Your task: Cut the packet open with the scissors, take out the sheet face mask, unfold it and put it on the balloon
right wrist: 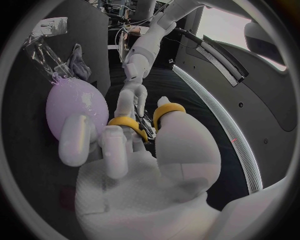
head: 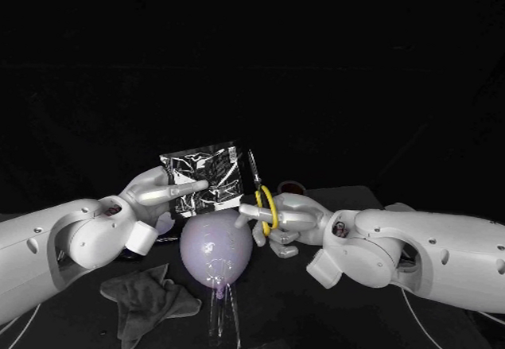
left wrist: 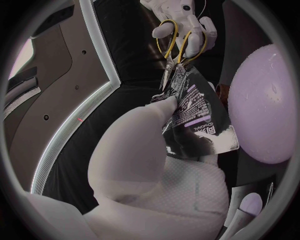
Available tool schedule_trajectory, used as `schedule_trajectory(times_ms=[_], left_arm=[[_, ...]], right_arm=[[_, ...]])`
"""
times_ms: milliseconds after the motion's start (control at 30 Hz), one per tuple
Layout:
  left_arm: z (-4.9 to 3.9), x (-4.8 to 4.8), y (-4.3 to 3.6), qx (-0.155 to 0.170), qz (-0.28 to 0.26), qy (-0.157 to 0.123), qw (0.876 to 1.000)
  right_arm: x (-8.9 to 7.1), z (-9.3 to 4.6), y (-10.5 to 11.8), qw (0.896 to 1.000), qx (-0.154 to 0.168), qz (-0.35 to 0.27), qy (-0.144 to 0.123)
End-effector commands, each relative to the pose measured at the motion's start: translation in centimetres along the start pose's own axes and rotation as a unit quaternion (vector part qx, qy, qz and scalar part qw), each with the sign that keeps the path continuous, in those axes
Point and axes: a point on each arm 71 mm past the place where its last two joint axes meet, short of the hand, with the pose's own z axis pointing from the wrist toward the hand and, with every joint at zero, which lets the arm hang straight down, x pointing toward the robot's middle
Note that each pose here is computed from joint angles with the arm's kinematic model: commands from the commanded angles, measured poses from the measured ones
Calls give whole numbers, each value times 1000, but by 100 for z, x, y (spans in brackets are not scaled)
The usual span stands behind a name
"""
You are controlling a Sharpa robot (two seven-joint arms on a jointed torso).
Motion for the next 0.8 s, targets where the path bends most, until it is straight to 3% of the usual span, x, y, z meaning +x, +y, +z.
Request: schedule_trajectory(times_ms=[33,567,800], left_arm=[[8,21,-18,5,-5,9,1000],[11,10,-15,3,-5,9,1000],[15,31,-16,3,-3,23,1000]], right_arm=[[34,4,14,1000,-3,-14,12],[133,-7,25,999,3,-23,30],[153,7,23,999,6,-20,37]])
